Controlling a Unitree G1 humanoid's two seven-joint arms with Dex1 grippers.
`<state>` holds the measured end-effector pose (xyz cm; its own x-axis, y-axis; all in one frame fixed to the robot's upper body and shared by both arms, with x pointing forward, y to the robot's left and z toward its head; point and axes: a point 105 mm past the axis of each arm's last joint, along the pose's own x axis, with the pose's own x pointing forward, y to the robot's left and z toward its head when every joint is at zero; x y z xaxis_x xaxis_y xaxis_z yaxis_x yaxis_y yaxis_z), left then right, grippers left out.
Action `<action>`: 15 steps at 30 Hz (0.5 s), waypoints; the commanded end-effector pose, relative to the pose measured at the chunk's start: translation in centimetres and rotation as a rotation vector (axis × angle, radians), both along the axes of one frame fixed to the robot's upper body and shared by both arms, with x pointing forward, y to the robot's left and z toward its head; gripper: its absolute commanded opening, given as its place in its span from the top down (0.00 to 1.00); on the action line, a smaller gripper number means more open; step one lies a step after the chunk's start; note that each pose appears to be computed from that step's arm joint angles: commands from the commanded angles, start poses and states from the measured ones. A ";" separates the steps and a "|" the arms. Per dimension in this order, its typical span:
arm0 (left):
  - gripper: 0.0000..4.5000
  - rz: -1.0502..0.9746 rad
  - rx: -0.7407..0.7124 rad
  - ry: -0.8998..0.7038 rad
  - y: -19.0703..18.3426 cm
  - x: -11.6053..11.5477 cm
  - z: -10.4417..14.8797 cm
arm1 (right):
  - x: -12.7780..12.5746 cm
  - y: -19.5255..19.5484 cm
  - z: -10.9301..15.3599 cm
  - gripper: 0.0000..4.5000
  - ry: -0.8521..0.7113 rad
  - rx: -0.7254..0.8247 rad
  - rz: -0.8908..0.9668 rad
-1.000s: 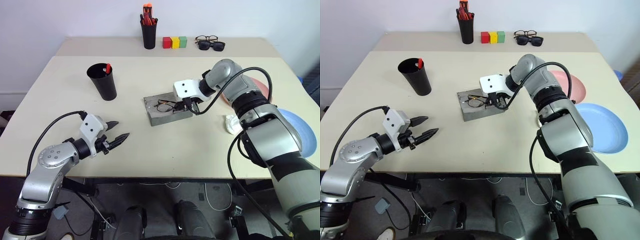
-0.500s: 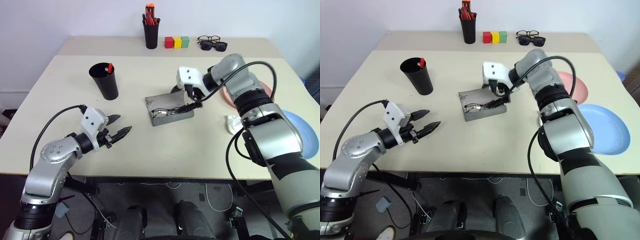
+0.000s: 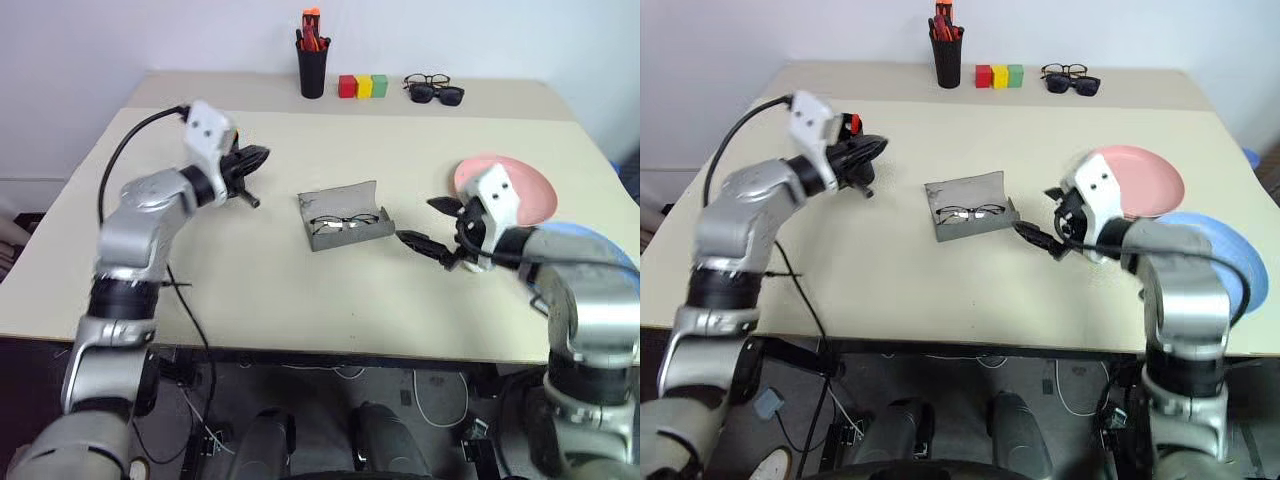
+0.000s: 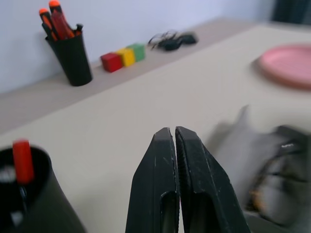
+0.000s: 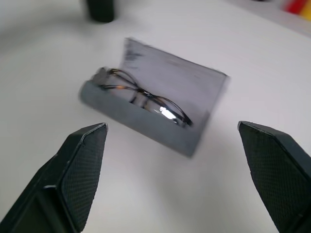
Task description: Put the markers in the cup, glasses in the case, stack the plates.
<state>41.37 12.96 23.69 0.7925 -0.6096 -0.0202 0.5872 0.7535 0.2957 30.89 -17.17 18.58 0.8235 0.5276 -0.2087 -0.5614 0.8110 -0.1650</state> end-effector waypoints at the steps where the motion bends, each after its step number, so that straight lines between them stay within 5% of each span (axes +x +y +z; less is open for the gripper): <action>1: 0.98 -0.005 0.156 -0.048 -2.1 2.6 0.5 | -0.8 -2.1 1.6 0.03 -0.126 0.008 -0.182; 7: 0.98 0.028 0.389 -0.021 -4.5 5.6 -0.8 | -2.6 -3.7 -0.6 0.03 -0.100 -0.041 -0.265; 15: 0.98 -0.027 0.577 -0.022 -7.6 5.7 -2.9 | -4.8 -4.3 -2.0 0.03 -0.060 -0.035 -0.237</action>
<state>46.80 6.20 18.21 0.7620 -0.5188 -0.3875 0.6364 0.4892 0.5964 26.46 -21.43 14.50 0.9182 0.3095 -0.2471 -0.3554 0.9193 -0.1691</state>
